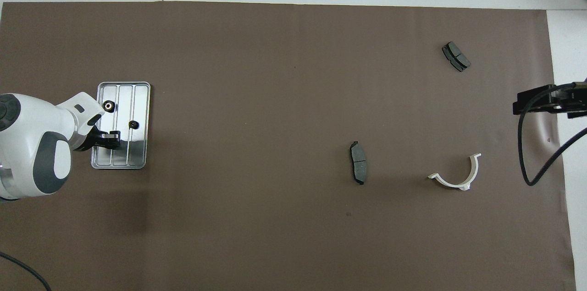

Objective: Place bearing gear from tray to pile
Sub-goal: 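Reach the left gripper to the silver tray and grasp a black gear, then lift the gear with the left gripper and carry it toward the table center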

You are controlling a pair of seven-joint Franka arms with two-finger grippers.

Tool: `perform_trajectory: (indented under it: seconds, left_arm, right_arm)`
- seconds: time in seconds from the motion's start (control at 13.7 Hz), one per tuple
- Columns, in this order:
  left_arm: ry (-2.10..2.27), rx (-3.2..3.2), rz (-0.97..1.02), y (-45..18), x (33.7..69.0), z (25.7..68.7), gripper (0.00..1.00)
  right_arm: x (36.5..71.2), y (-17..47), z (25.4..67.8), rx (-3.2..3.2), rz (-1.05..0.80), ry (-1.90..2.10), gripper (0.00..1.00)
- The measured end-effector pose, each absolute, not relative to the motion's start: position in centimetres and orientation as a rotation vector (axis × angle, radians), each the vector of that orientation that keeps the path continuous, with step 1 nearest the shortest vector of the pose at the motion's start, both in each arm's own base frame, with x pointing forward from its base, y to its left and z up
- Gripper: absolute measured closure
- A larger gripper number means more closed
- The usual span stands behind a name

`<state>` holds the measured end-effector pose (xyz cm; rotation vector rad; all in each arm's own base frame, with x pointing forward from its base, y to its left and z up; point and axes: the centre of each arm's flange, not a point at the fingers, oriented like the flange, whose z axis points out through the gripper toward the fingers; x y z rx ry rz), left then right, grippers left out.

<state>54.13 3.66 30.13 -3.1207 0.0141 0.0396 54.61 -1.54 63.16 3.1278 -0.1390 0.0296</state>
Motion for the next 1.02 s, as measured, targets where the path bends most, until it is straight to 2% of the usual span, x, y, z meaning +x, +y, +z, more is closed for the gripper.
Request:
perform_trajectory:
  seconds: [0.22, 0.44, 0.73, 1.02]
  left_arm:
    - [0.018, -3.121, 0.050, 3.5, 54.5, 30.8, 0.66]
    - [0.065, -3.120, -0.006, 2.1, 56.3, 33.5, 0.66]
    - [0.301, -3.106, -0.115, -6.8, 58.7, 37.6, 0.66]
    - [0.482, -3.100, -0.164, -14.8, 58.7, 38.6, 0.66]
  right_arm:
    - [54.6, -1.6, 63.2, 3.128, 0.030, -0.140, 0.00]
    - [54.6, -1.6, 63.2, 3.128, 0.030, -0.140, 0.00]
    - [54.6, -1.6, 63.2, 3.128, 0.030, -0.140, 0.00]
    - [54.6, -1.6, 63.1, 3.128, 0.026, -0.141, 0.00]
